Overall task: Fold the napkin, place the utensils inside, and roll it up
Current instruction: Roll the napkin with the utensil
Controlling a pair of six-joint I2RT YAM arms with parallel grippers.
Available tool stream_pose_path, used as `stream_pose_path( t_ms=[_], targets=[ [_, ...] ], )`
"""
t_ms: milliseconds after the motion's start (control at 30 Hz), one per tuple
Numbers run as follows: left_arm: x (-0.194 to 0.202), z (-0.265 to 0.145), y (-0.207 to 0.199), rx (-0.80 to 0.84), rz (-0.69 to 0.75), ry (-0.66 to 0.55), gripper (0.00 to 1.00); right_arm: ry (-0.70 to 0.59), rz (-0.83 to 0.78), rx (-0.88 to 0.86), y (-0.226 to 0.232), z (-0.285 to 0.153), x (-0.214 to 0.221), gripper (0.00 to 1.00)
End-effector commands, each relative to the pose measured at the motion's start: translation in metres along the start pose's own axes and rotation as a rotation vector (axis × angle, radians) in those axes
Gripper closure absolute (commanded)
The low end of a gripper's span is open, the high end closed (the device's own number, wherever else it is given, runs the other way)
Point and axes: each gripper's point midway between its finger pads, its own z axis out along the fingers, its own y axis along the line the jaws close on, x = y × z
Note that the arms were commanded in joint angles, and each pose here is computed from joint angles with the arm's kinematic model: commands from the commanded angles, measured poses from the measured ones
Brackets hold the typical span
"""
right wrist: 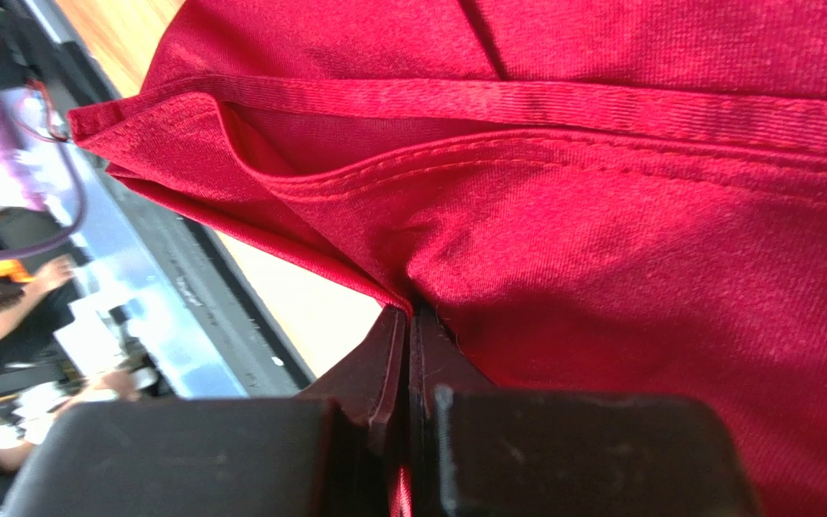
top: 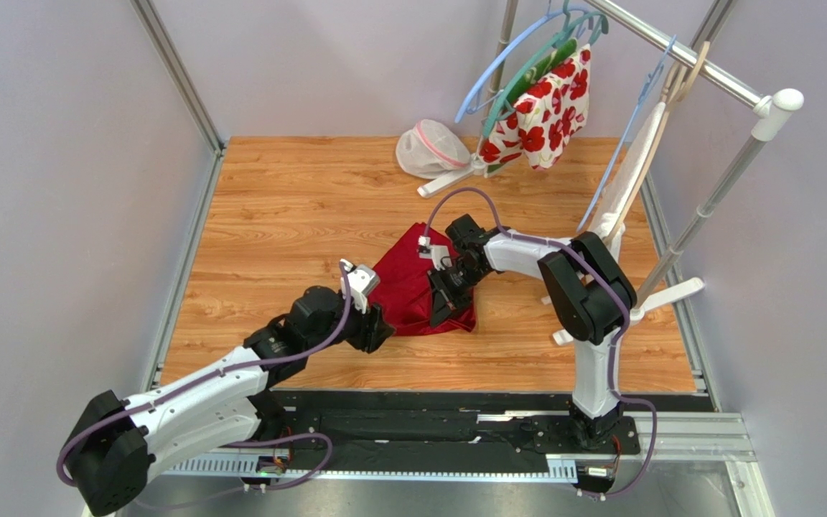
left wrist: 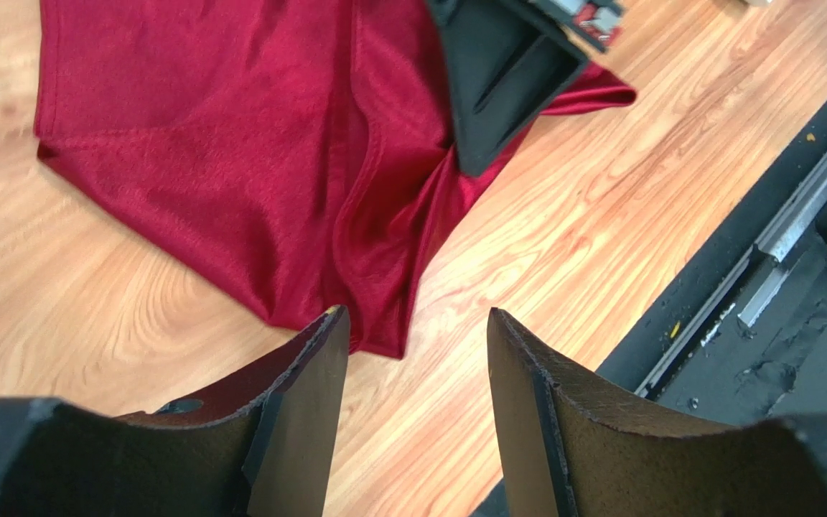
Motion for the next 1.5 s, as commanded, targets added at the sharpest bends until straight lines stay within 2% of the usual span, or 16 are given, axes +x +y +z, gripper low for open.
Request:
stream_pose_path(
  t_ms=[0,267,467,567,1000,1100,1333,1467],
  targets=[
    [-0.025,0.008,0.001,-0.025,0.087,-0.13,0.41,0.014,0.078,-0.02,-0.007,0.003,-0.004,1.0],
    [-0.021,0.025,-0.008,-0.002,0.174,-0.122,0.4,0.029,0.123,-0.04,-0.016,0.004,-0.002,1.0],
    [-0.008,0.039,-0.013,0.005,0.211,-0.056,0.4,0.02,0.134,-0.061,-0.016,0.002,-0.008,1.0],
    [0.004,0.045,-0.014,0.001,0.22,0.017,0.4,0.02,0.141,-0.067,-0.015,0.001,-0.008,1.0],
    [0.024,0.051,0.006,-0.145,0.248,0.126,0.42,0.022,0.161,-0.081,-0.02,0.002,-0.009,1.0],
    [0.029,0.053,0.01,-0.168,0.244,0.155,0.48,0.022,0.161,-0.089,-0.02,0.003,-0.009,1.0],
    [0.038,0.057,0.019,-0.222,0.212,0.195,0.78,0.017,0.162,-0.111,-0.018,0.0,-0.01,1.0],
    [0.044,0.058,0.009,-0.168,0.188,0.215,0.91,0.0,0.142,-0.144,-0.006,-0.007,-0.015,1.0]
  ],
)
